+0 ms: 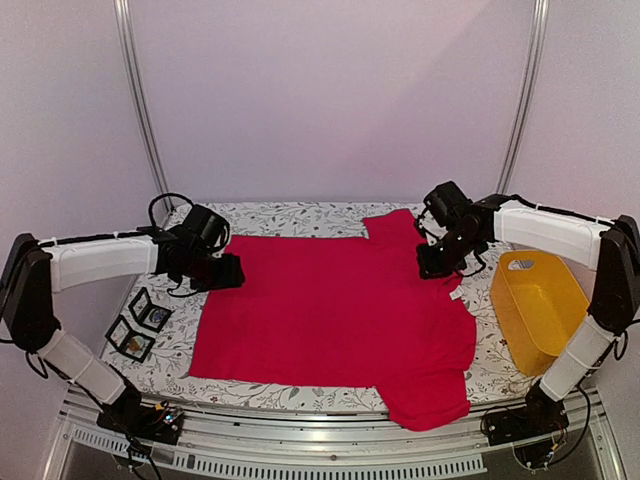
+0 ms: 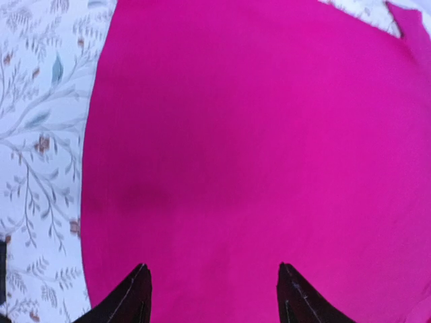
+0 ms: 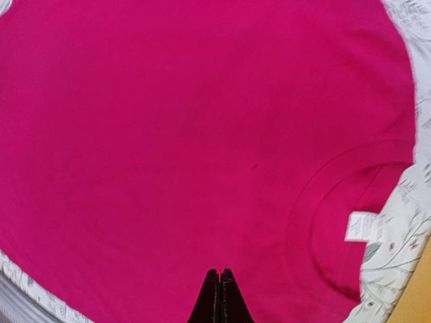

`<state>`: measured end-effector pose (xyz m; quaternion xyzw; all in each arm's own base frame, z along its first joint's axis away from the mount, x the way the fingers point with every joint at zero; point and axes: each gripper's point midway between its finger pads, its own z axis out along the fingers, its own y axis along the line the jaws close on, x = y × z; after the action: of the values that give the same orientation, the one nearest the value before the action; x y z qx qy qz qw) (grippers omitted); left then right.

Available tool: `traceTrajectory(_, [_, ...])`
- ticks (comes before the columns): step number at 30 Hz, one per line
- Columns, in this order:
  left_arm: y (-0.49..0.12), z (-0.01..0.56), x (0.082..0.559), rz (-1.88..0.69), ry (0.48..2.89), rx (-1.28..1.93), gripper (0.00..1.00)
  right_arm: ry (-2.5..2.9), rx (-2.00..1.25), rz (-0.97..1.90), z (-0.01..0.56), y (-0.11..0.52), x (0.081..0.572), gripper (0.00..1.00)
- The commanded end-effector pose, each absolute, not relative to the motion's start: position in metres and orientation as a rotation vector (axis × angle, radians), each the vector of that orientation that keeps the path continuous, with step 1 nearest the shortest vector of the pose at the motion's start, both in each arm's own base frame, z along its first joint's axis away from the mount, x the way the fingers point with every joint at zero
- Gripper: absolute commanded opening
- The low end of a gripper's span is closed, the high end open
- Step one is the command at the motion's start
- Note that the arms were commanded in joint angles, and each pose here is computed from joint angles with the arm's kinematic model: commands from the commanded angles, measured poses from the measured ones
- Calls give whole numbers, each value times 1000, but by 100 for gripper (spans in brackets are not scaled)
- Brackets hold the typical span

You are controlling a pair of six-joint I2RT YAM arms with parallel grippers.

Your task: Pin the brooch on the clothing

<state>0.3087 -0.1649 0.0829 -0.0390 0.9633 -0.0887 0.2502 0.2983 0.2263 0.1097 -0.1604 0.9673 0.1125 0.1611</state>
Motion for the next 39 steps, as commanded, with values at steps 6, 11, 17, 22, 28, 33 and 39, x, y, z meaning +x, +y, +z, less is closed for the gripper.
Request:
traceTrajectory(6, [-152, 101, 479, -281, 2414, -185, 63, 2508, -28, 61, 111, 145, 502, 0])
traceTrajectory(11, [-134, 53, 536, -223, 2493, -242, 62, 2537, 47, 100, 63, 122, 571, 0])
traceTrajectory(17, [-134, 0, 556, -190, 2578, -251, 61, 2613, 95, 151, 7, 117, 593, 0])
traceTrajectory(22, [-121, -18, 553, -174, 2613, -304, 62, 2679, 203, 230, -21, 108, 589, 0])
traceTrajectory(28, [-105, -22, 557, -145, 2609, -339, 62, 2651, 251, 333, -17, 113, 605, 0])
traceTrajectory(33, [-96, -22, 565, -123, 2596, -358, 62, 2603, 263, 407, -9, 111, 624, 0])
traceTrajectory(39, [-99, -29, 559, -160, 2610, -372, 62, 2572, 159, 421, 12, 119, 626, 28])
